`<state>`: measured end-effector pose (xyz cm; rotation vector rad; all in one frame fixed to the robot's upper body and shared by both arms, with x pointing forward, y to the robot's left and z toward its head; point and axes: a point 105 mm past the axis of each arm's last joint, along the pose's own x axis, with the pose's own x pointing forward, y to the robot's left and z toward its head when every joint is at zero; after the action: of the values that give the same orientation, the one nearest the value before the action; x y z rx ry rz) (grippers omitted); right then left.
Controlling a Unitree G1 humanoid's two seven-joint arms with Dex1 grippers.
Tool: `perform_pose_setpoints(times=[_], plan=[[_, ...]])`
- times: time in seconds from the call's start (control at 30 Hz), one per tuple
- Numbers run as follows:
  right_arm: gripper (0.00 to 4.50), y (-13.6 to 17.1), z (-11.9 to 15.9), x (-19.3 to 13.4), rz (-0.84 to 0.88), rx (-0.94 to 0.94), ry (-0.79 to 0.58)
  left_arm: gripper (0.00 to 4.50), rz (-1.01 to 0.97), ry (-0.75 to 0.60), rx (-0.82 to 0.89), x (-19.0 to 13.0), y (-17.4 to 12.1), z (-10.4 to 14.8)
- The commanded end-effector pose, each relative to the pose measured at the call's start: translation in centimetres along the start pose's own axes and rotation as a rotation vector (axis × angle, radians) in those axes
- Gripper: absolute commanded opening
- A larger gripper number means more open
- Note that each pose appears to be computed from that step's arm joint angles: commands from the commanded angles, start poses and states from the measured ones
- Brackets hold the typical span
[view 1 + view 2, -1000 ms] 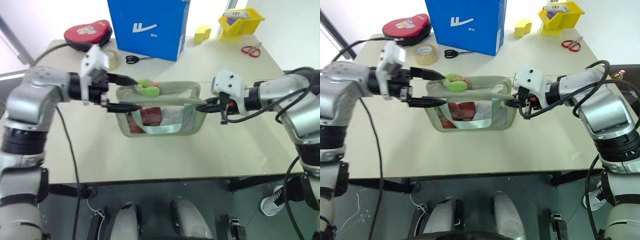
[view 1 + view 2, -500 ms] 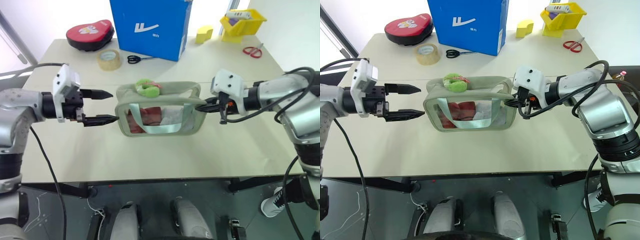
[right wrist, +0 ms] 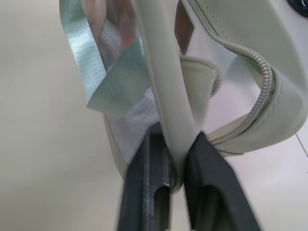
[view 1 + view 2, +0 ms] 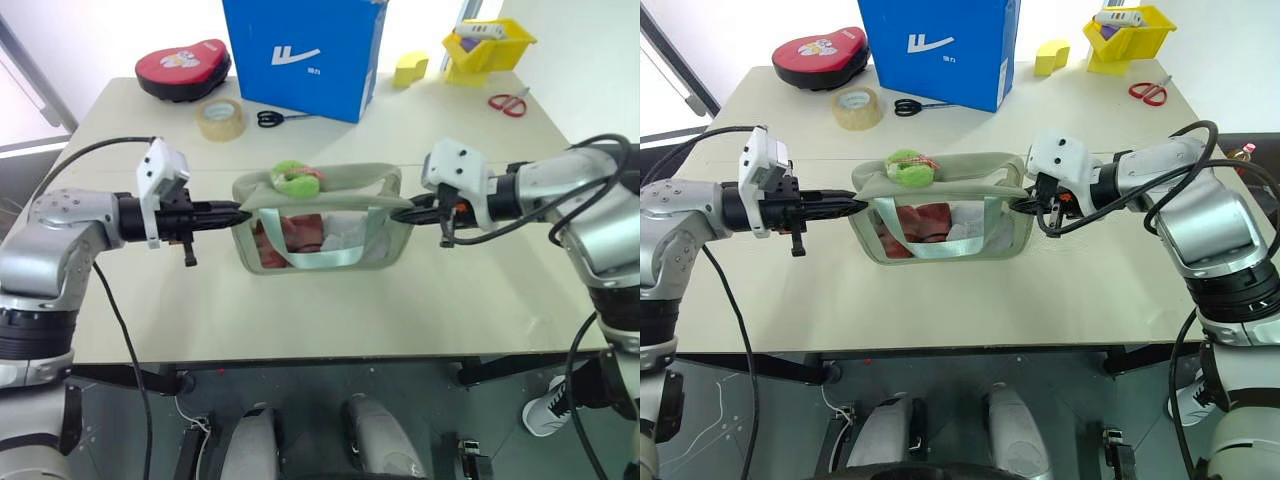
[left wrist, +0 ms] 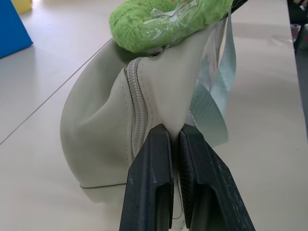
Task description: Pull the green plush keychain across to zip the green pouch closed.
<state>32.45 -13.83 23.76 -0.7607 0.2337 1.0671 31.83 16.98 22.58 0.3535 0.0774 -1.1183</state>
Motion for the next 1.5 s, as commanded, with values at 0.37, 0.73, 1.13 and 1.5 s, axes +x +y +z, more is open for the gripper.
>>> perform_pose_setpoints(times=[0.37, 0.73, 1.13, 1.5], plan=[[4.46, -1.2, 9.3, -1.0, 0.020, -0.215, -0.333, 0.00, -0.033, 0.004, 0.079, 0.1, -0.1, 0.5], [3.56, 0.1, 12.2, 5.8, 0.112, -0.202, -0.283, 0.00, -0.031, 0.001, 0.092, 0.2, 0.1, 0.6], [0.07, -1.6, 10.9, 3.6, 0.068, -0.081, -0.253, 0.00, -0.020, 0.010, 0.093, 0.0, 0.3, 0.3], [0.07, -5.5, 3.1, -3.4, -0.189, 0.087, -0.097, 0.00, 0.035, 0.033, 0.054, -1.1, 0.8, -0.8]])
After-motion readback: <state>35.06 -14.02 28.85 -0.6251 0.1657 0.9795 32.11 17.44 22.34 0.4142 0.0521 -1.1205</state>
